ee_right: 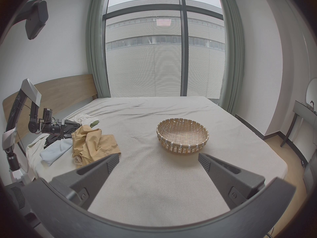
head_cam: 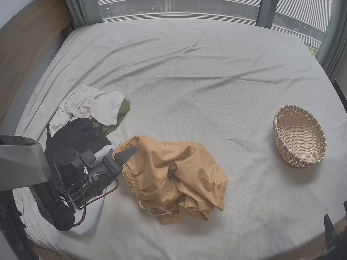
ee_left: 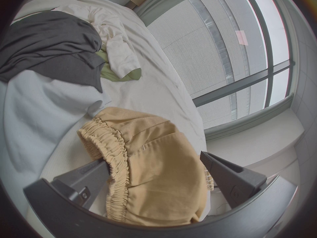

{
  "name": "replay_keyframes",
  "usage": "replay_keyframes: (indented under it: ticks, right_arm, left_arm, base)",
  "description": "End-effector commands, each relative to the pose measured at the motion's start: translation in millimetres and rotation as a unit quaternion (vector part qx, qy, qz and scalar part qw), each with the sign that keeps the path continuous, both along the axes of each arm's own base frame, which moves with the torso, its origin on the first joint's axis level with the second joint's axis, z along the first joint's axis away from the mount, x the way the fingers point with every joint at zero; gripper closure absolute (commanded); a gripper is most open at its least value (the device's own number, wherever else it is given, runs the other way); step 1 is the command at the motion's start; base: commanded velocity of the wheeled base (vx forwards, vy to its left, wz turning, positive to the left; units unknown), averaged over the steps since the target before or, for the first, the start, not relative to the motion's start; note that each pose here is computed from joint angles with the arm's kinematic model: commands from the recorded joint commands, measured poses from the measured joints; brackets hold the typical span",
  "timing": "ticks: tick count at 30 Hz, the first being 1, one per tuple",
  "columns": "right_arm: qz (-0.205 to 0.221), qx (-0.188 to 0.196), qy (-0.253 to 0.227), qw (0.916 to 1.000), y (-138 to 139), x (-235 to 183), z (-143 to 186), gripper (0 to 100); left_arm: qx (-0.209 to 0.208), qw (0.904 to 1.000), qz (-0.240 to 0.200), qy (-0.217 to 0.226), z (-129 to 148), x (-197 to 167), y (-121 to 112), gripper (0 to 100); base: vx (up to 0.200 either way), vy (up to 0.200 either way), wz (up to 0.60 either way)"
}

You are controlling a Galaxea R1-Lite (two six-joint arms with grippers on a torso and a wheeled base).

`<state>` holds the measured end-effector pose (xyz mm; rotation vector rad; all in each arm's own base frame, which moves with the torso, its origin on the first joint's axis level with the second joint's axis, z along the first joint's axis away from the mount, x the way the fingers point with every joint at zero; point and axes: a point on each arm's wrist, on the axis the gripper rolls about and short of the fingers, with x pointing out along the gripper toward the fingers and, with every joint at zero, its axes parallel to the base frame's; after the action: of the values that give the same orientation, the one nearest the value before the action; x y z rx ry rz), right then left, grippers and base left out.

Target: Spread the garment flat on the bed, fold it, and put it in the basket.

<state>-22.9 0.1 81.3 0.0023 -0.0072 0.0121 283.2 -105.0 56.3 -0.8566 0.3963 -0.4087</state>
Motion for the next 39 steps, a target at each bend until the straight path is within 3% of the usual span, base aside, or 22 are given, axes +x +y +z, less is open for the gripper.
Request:
replay_keyframes:
  ticks: [1, 15, 25, 31, 34, 39]
  right_arm:
    - [0.000, 0.000, 0.001, 1.0000, 0.0, 0.1, -5.2, 0]
    - [0.000, 0.000, 0.001, 1.0000, 0.0, 0.1, -5.2, 0]
    - [0.000, 0.002, 0.001, 1.0000, 0.0, 0.1, -5.2, 0]
    - [0.000, 0.002, 0.001, 1.0000, 0.0, 0.1, -5.2, 0]
    - [0.000, 0.002, 0.001, 1.0000, 0.0, 0.1, -5.2, 0]
    - [0.000, 0.002, 0.001, 1.0000, 0.0, 0.1, -5.2, 0]
  left_arm:
    - [0.008, 0.9999, 0.001, 0.015, -15.8, 8.8, -2.8, 0]
    - [-0.025, 0.9988, 0.025, -0.033, 4.4, 27.9, -9.5, 0]
    - [-0.120, 0.9888, 0.006, -0.089, 72.4, -2.5, -8.3, 0]
    - [-0.106, 0.9922, -0.005, -0.066, 60.2, -7.3, -9.7, 0]
    - [-0.070, 0.9968, -0.005, -0.040, 34.1, 1.0, -15.9, 0]
    - [-0.037, 0.9983, -0.009, -0.044, 21.1, 10.5, -21.4, 0]
  base:
    - [0.000, 0.000, 0.00]
    - [0.000, 0.000, 0.00]
    - [0.000, 0.000, 0.00]
    - [0.000, 0.000, 0.00]
    - [0.000, 0.000, 0.00]
    - [0.000, 0.000, 0.00]
